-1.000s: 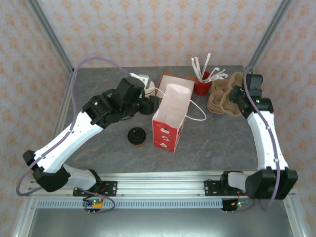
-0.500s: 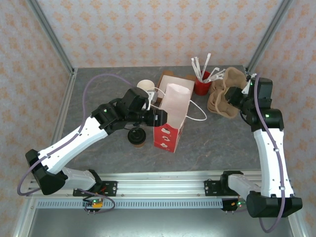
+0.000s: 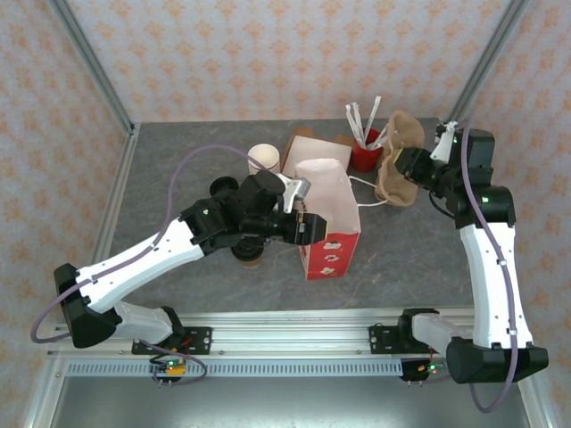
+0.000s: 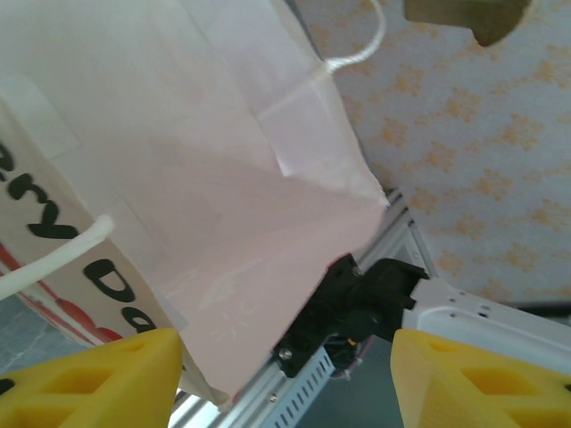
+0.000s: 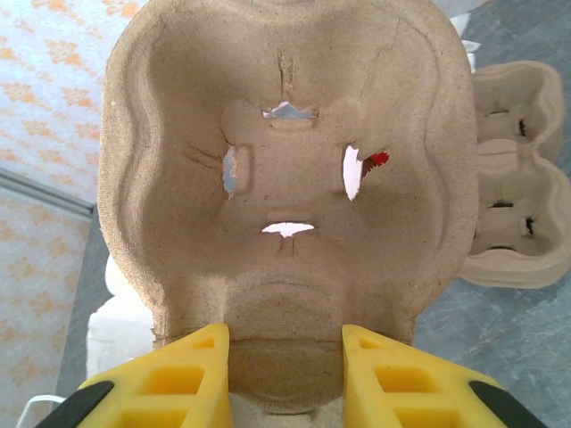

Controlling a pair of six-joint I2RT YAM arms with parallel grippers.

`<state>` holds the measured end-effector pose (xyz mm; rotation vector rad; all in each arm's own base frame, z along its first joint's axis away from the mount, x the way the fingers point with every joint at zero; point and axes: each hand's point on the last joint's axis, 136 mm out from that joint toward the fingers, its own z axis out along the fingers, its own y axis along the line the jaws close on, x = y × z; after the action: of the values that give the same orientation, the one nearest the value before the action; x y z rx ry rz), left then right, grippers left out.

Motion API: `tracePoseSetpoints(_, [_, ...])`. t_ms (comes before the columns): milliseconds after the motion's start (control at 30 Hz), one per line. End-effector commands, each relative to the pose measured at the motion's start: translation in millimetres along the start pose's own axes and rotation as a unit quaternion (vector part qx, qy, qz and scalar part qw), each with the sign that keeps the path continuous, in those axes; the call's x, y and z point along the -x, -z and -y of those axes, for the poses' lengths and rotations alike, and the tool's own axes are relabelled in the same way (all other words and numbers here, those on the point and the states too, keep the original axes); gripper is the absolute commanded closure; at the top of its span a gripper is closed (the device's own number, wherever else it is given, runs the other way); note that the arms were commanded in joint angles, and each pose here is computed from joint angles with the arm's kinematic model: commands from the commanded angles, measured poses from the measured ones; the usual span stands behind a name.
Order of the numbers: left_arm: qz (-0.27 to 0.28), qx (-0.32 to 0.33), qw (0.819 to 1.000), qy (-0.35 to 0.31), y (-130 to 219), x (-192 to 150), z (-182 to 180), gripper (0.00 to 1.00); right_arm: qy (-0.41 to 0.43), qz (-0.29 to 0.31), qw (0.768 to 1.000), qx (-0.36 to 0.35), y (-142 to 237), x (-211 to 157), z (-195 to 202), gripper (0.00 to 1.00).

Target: Pack the takeout coffee

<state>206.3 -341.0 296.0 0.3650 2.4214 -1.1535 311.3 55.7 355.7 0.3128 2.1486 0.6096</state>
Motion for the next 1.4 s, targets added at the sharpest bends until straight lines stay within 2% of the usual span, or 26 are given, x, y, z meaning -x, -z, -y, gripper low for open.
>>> tracePoseSetpoints(0, [-0.011,-0.051,0.998,-0.033,8,3,28,0.36,0.030,0.007,0.999,0.039,15,6,-30,0.70])
tracePoseSetpoints(100, [-0.016,-0.035,0.996,-0.078,27,4,32,0.35,0.056,-0.006,0.997,0.055,16,0,-49,0.70])
tracePoseSetpoints(200, [0.019,0.006,0.992,-0.122,57,21,26,0.35,0.086,-0.018,0.994,0.071,17,-8,-69,0.70])
tracePoseSetpoints(400, [0.131,0.098,0.983,-0.079,106,83,-28,0.35,0.133,-0.053,0.984,0.103,11,-30,-104,0.70])
tracePoseSetpoints(500, [0.144,0.121,0.980,-0.069,104,105,-53,0.35,0.148,-0.060,0.981,0.110,13,-38,-113,0.70])
tracePoseSetpoints(600, [0.128,0.142,0.976,-0.103,89,122,-66,0.34,0.155,-0.074,0.979,0.107,5,-44,-117,0.70])
tracePoseSetpoints(733, [0.077,0.172,0.969,-0.159,66,137,-82,0.34,0.155,-0.077,0.979,0.104,7,-45,-119,0.70])
tracePoseSetpoints(833, [0.049,0.190,0.966,-0.166,50,150,-102,0.34,0.151,-0.067,0.982,0.090,11,-42,-113,0.70])
tracePoseSetpoints(1067, [-0.008,0.140,0.973,-0.181,12,158,-109,0.35,0.147,-0.059,0.986,0.057,12,-39,-101,0.70])
tracePoseSetpoints(1167, [-0.028,0.112,0.976,-0.183,-2,157,-106,0.37,0.146,-0.048,0.985,0.075,24,-38,-105,0.70])
tracePoseSetpoints(1367, [-0.064,0.093,0.978,-0.174,-23,153,-113,0.46,0.134,-0.054,0.984,0.105,21,-42,-116,0.70])
